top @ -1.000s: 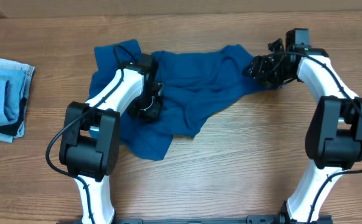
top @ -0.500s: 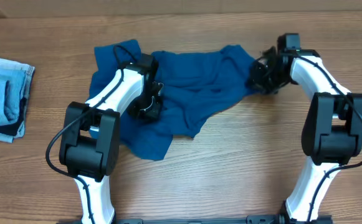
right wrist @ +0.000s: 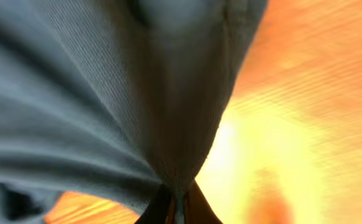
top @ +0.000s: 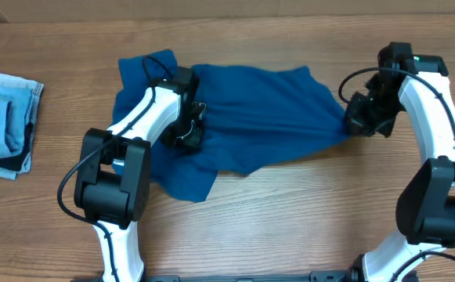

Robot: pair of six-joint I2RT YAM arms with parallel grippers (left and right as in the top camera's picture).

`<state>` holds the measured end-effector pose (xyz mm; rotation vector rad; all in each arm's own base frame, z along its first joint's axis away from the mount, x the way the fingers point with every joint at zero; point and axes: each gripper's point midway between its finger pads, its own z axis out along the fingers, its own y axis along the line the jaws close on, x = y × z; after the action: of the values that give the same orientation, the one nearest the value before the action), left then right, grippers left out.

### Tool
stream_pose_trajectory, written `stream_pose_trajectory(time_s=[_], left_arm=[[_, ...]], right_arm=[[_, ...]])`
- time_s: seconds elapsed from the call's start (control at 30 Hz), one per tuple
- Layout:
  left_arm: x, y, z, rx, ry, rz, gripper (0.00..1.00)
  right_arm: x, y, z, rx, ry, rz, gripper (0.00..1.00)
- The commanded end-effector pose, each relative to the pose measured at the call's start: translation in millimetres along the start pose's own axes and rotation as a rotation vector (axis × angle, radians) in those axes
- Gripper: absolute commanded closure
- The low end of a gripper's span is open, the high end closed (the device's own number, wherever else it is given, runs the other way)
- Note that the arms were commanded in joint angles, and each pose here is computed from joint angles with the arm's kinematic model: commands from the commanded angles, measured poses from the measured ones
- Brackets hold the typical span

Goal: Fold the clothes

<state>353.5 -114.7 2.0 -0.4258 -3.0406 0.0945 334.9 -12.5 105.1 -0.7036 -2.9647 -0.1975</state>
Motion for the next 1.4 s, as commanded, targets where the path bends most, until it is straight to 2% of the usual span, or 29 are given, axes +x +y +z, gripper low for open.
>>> stream_pose_trajectory(time_s=[0.0,0.07,0.1,0.13,0.2,0.3,0.4,0.43,0.5,0.6,0.7,0.87,0.97,1.07,1.17,1.27,1.37], left_arm=[[5.9,5.5,8.8,-0.027,0.021,-0.016,0.96],[5.7,5.8,8.8,-0.028,0.020,-0.015,0.96],[5.7,6.0,8.8,-0.029,0.020,-0.016,0.96],[5.7,6.0,8.9,-0.030,0.020,-0.015,0.96],[5.6,6.1,8.8,-0.030,0.020,-0.009,0.95],[11.5,5.9,8.4,-0.029,0.044,-0.004,0.93],[19.0,5.9,7.5,-0.029,0.076,0.016,0.91],[20.7,5.6,5.6,-0.028,0.085,0.017,0.93],[17.3,3.6,-3.6,-0.020,0.082,0.014,0.96],[2.6,-1.5,-39.1,-0.005,0.045,0.018,0.94],[-12.7,-7.6,-83.9,0.009,-0.005,0.025,0.90],[-11.0,-17.3,-95.9,0.059,-0.001,0.025,0.87],[-10.8,-17.3,-95.9,0.058,0.000,0.025,0.87],[-13.4,-17.0,-95.9,0.057,-0.010,0.027,0.87],[-13.5,-16.9,-95.9,0.056,-0.011,0.027,0.87],[-13.4,-16.3,-95.9,0.053,-0.010,0.034,0.85],[-13.1,-16.3,-95.9,0.053,-0.009,0.034,0.85]], right_arm=[[4.6,-39.9,-8.5,0.215,-0.021,0.071,0.96],[8.3,-50.9,-11.2,0.277,-0.017,0.094,0.92],[4.8,-50.1,-11.1,0.274,-0.032,0.096,0.69],[-4.0,-47.2,-10.6,0.259,-0.067,0.097,0.41],[-24.0,-42.0,-10.9,0.218,-0.146,0.131,0.22],[-52.7,-32.1,-13.1,0.075,-0.223,0.140,0.12],[-69.8,-20.9,-18.9,-0.123,-0.242,0.062,0.10],[-75.8,-30.2,-19.6,-0.145,-0.249,0.064,0.10],[-78.1,-40.9,-14.9,-0.141,-0.242,0.077,0.10],[-69.4,-53.5,13.9,-0.129,-0.142,0.080,0.12],[-50.8,-54.1,54.3,-0.145,-0.007,0.072,0.23],[-33.6,-54.2,75.1,-0.162,0.067,0.084,0.25],[-25.3,-56.3,80.7,-0.156,0.096,0.109,0.41],[-30.5,-67.7,83.1,-0.089,0.070,0.158,0.75],[-39.9,-90.1,79.3,0.022,0.023,0.225,0.95],[-50.8,-102.3,54.1,0.030,-0.028,0.255,0.96],[-66.0,-116.0,11.0,0.002,-0.147,0.297,0.96]])
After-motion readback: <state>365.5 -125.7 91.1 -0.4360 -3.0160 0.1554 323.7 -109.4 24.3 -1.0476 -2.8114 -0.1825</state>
